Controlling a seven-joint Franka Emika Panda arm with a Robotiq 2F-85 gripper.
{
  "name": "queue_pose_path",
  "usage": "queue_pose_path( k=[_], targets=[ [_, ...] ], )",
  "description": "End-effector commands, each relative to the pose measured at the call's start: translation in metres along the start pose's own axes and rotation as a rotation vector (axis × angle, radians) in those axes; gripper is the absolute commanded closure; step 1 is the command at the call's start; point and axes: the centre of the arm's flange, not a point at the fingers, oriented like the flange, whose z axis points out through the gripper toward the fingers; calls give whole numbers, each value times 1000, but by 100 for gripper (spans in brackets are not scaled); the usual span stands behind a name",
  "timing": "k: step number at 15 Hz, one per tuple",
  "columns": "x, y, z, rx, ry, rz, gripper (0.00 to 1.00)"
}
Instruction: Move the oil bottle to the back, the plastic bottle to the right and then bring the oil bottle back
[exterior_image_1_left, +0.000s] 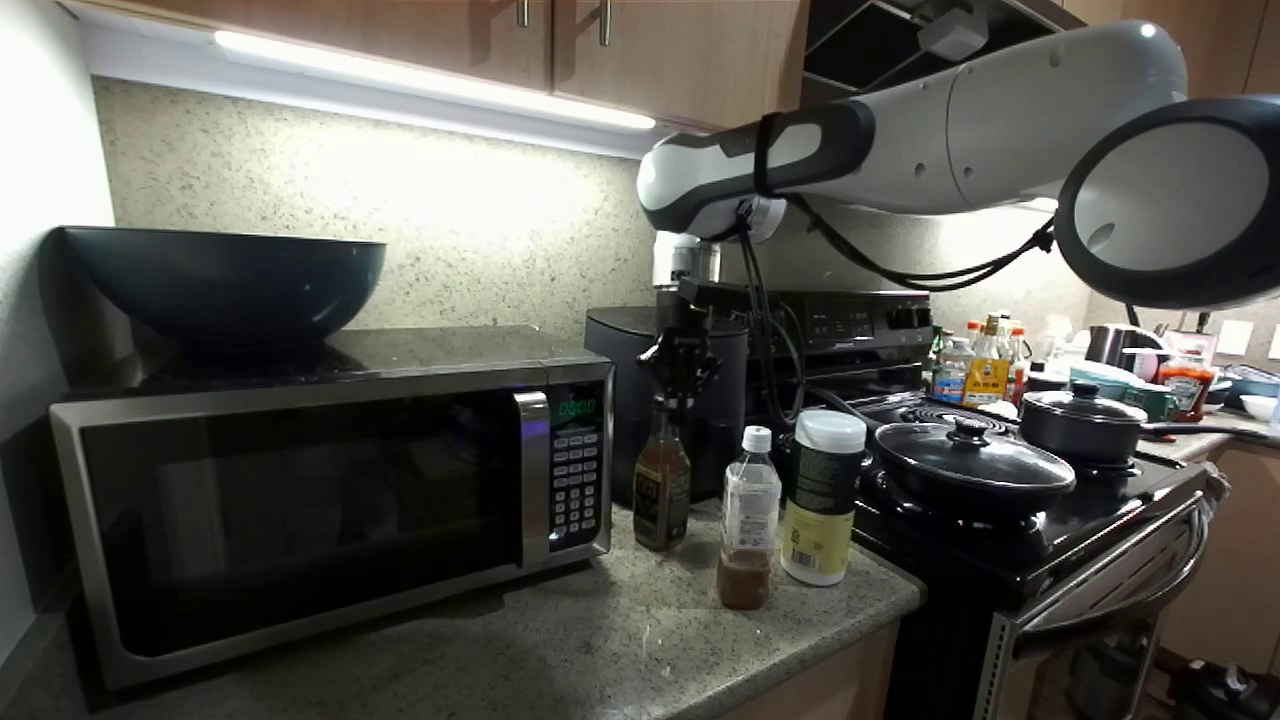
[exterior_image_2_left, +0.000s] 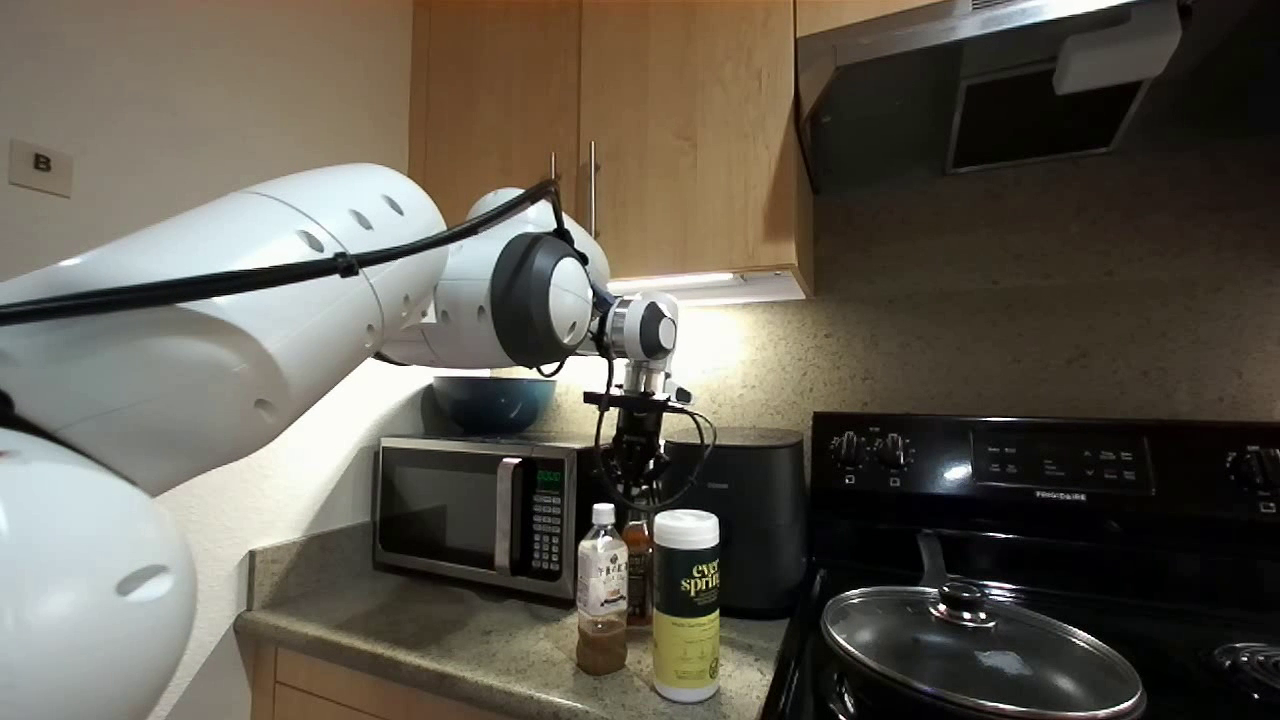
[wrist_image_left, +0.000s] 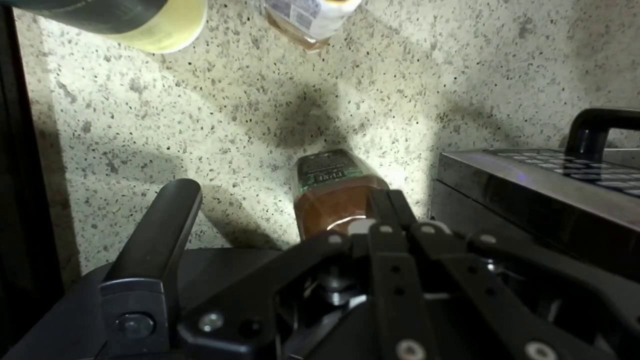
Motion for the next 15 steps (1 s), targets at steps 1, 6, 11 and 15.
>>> queue_pose_path(
  k=[1, 6, 11, 15],
  targets=[
    [0, 0, 0, 0, 0, 0, 91],
    [-7, -1, -2, 7, 8, 5, 35],
    [0, 3, -3, 18, 43, 22, 1],
    [13, 6, -4, 13, 80, 3, 0]
  ],
)
